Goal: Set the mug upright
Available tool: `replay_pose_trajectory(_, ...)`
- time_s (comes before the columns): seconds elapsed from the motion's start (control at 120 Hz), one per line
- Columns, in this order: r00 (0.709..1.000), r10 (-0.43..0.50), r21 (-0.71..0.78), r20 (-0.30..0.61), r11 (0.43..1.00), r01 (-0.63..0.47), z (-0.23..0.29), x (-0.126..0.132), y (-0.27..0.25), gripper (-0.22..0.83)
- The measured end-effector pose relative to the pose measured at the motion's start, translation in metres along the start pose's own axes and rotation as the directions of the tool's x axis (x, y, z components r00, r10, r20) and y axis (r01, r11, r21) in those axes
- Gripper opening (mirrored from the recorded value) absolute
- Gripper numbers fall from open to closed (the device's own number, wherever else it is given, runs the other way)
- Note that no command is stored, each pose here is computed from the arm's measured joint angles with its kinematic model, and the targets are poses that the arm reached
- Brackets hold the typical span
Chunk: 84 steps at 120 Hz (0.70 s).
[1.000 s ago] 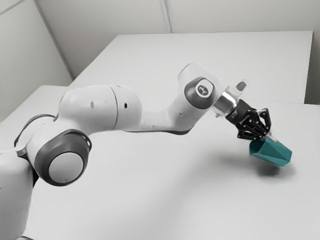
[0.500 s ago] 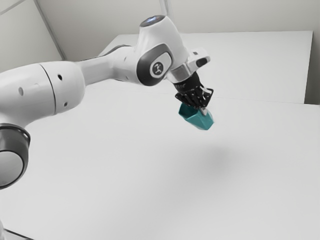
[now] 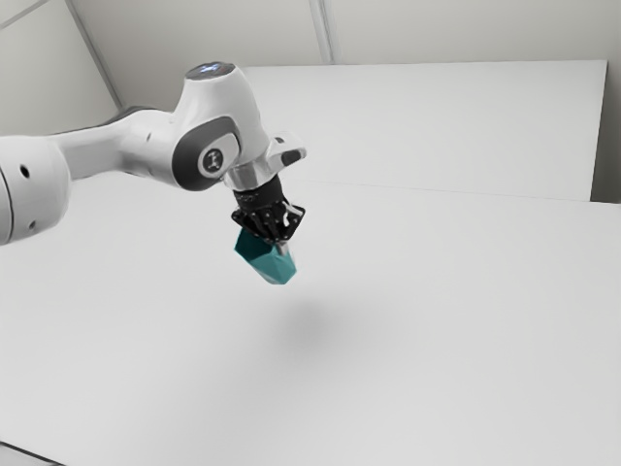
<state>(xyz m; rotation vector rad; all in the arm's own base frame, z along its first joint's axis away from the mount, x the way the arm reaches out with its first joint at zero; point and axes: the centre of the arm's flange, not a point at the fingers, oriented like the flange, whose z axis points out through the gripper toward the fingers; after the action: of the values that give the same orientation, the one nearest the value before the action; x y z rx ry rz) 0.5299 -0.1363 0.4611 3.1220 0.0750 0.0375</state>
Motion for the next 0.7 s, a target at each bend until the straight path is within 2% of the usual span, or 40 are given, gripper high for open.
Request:
replay_pose_trajectory(0.217, 0.999, -0.036, 0.024, 0.039, 0.999, 0.035, 0.032, -0.017, -0.024, -0.17)
replay_pose_trajectory(0.7, 0.995, -0.079, 0.031, 0.068, 0.997, 0.077, 0.089, -0.012, -0.046, -0.17)
